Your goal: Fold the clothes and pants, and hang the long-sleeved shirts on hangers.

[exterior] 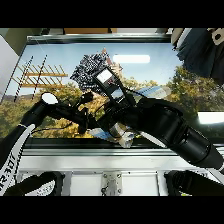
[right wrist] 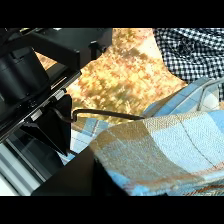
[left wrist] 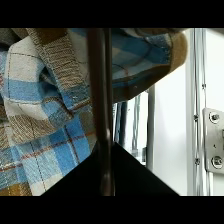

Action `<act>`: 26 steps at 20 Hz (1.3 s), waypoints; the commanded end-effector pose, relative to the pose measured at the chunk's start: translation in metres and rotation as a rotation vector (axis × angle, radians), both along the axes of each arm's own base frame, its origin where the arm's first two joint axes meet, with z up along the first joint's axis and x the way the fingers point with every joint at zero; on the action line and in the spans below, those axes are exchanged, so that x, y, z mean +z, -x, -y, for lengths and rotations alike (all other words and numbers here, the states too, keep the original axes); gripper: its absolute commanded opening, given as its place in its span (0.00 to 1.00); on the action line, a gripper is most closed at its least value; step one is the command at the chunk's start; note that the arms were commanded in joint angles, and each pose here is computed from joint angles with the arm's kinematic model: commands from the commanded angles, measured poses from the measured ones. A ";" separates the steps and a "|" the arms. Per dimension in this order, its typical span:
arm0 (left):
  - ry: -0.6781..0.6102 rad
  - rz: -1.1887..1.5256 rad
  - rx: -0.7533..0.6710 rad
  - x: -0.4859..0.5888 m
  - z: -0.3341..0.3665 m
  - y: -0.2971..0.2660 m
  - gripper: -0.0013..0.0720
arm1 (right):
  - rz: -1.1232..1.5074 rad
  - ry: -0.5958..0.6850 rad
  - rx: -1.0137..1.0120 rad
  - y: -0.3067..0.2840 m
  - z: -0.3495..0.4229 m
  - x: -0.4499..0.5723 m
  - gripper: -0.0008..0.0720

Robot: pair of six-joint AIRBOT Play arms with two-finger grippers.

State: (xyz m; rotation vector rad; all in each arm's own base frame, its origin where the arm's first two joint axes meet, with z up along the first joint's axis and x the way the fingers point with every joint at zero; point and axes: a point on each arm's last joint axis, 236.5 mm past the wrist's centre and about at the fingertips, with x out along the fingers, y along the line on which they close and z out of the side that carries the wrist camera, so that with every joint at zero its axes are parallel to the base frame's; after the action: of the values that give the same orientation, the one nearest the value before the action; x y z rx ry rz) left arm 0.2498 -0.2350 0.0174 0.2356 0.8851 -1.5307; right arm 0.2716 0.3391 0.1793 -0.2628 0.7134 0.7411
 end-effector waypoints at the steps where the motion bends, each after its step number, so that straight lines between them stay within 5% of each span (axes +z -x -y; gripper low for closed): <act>1: 0.000 -0.006 -0.007 0.000 -0.001 0.002 0.03 | 0.003 -0.001 0.003 0.000 -0.001 0.001 0.03; 6: 0.003 -0.015 -0.017 0.001 -0.001 0.005 0.03 | 0.002 -0.001 0.003 0.001 -0.001 0.001 0.05; 7: 0.002 -0.015 -0.018 0.001 -0.001 0.005 0.03 | 0.001 -0.001 0.003 0.001 -0.001 0.000 0.21; 9: 0.002 -0.015 -0.018 0.001 -0.001 0.005 0.03 | 0.001 -0.002 0.003 0.001 -0.001 0.001 0.86; 10: 0.002 -0.015 -0.017 0.001 -0.001 0.005 0.03 | -0.003 -0.004 0.004 0.002 -0.001 0.001 0.93; 16: 0.001 -0.015 -0.018 0.001 -0.001 0.005 0.03 | -0.074 0.021 0.004 0.019 0.033 0.018 0.93; 23: 0.002 -0.016 -0.018 0.001 -0.001 0.005 0.03 | -0.170 -0.124 0.146 0.050 0.097 0.065 0.93; 26: 0.001 -0.016 -0.018 0.001 -0.001 0.005 0.03 | -0.162 -0.154 0.038 0.025 0.133 0.070 0.92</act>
State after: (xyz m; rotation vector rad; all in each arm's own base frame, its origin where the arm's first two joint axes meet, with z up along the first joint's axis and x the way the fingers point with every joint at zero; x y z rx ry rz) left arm 0.2442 -0.2344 0.0184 0.2320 0.8959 -1.5523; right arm 0.2469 0.2283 0.2392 -0.1211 0.8106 0.8357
